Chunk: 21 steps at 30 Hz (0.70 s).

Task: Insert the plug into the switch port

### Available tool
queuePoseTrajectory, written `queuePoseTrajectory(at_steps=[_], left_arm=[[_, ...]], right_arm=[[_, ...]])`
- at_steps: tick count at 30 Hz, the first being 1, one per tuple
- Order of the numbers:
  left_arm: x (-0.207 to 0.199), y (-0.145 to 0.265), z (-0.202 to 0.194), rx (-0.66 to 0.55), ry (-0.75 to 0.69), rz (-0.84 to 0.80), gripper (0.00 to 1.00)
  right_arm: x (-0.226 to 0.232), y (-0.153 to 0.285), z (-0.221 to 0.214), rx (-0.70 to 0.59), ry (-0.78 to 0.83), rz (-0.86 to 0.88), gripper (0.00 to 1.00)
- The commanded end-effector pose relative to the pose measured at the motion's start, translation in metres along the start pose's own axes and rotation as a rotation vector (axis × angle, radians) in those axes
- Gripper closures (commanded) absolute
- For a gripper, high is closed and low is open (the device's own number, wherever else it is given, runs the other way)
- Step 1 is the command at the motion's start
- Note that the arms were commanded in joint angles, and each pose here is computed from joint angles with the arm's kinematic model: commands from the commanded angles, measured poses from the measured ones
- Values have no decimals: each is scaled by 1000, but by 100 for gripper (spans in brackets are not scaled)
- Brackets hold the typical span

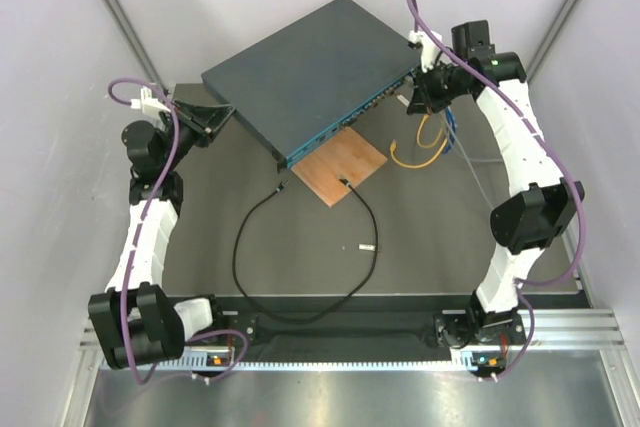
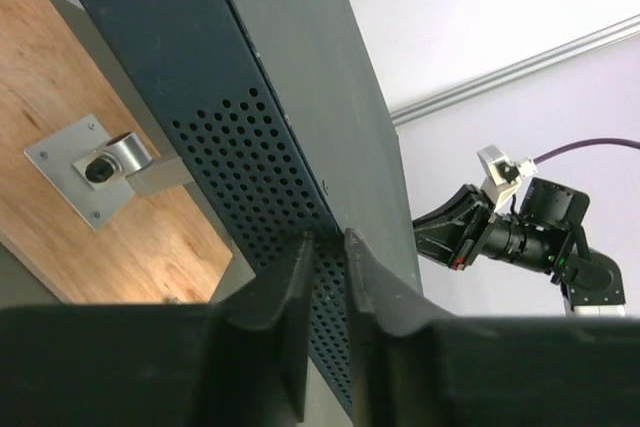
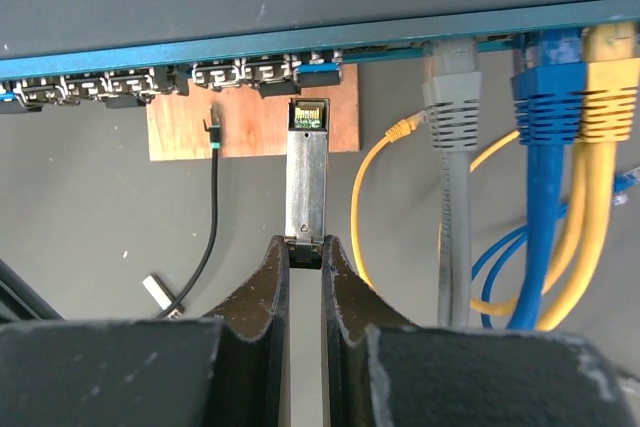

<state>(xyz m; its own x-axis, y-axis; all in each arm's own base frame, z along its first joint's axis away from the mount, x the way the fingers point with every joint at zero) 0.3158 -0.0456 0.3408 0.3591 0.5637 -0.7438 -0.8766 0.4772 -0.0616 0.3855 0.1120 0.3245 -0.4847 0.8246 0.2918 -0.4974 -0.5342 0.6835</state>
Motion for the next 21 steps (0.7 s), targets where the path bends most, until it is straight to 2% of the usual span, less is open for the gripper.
queuePoseTrajectory(at_steps=[1,3,6,9,10,11,12,14,16,21], left_arm=[[-23,-7,-6,22,-60,-131,83],[-21,-6,-8,27,-63,-119,92],[-17,-5,-11,37,-60,-99,94],[-16,-2,-13,35,-61,-85,81],[-16,-1,-13,37,-58,-77,62],[-17,0,-12,34,-57,-68,52],[-14,1,-14,44,-52,-43,35],[-16,5,-13,42,-57,-29,21],[-9,9,-14,45,-51,16,14],[0,23,-11,46,-25,81,11]], right_arm=[[-1,12,20,-100,1,-19,100],[-1,14,22,-112,-5,-25,100],[-2,16,24,-124,-6,-34,100],[-3,17,22,-124,-10,-35,100],[-4,19,22,-130,-10,-34,100],[-4,19,22,-130,-11,-35,100],[-5,21,21,-132,-12,-36,100],[-5,22,21,-133,-14,-37,100],[-6,25,21,-139,-15,-39,100],[-7,30,21,-148,-18,-39,100]])
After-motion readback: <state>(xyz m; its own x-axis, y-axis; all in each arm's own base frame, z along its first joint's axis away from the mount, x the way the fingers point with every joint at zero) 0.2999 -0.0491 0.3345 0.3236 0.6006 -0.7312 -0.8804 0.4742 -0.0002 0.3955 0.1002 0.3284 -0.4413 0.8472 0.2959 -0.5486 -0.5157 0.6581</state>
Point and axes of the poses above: each gripper's point midway between its finger pads, its own y axis back along the fingers, its own x axis along the line the jaws close on, z = x × y, the point moved 7 cm from there along y, back along the fingers, and after that the axes turned 14 degrees about -y, right-handed, at the moved point
